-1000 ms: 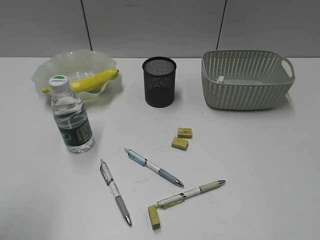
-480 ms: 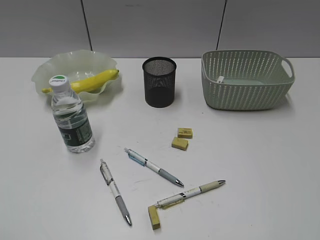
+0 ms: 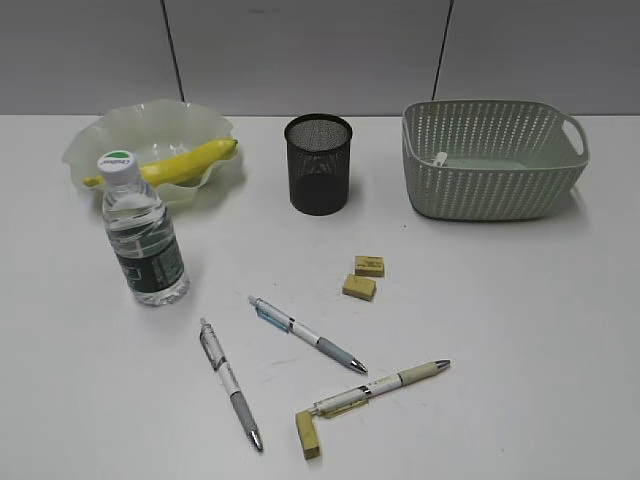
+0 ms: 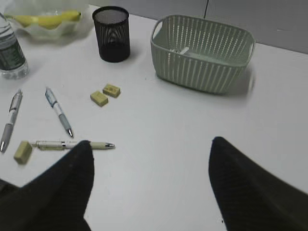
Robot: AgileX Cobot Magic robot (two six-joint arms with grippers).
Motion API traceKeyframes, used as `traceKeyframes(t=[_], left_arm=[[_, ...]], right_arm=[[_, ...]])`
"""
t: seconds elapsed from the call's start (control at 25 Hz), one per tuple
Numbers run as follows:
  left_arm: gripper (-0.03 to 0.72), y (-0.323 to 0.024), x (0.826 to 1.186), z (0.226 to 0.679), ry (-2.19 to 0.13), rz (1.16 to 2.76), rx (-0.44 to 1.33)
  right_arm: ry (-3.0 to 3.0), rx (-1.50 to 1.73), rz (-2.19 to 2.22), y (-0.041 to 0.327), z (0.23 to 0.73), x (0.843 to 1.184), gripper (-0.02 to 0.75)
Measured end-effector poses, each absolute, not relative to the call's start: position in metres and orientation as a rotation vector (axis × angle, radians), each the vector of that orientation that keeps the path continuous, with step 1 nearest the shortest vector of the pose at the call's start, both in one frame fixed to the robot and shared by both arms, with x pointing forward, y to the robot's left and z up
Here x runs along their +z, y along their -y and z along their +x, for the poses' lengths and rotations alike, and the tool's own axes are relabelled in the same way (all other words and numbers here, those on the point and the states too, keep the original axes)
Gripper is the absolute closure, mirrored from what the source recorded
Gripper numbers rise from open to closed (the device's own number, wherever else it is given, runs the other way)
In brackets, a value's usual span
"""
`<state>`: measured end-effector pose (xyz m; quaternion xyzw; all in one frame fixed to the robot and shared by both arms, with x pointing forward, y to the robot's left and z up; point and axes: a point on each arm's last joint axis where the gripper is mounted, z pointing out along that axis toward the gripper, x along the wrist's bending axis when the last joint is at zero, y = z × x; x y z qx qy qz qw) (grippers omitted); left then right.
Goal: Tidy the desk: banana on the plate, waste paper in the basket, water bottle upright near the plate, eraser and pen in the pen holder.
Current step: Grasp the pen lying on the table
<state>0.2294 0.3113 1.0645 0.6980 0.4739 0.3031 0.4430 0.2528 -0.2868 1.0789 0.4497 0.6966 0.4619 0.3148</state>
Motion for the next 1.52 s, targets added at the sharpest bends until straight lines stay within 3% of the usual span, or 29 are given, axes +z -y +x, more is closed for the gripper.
traceKeyframes(t=[0.76,1.12,1.52], left_arm=[[0.169,-0.310,1.063,0.232,-1.168,1.725,0.752],[0.197,-0.310,1.063,0.232,-1.168,1.725,0.752],[0.206,-0.310,1.063,0.232,-1.168,1.725,0.752]], right_arm=[[-2.316,1.031,1.350,0.210,0.431,1.115,0.183],[-2.633,0.912,1.242,0.138,0.487,1.079,0.219],[-2.903,0.606,0.866,0.049,0.497,1.024,0.277]])
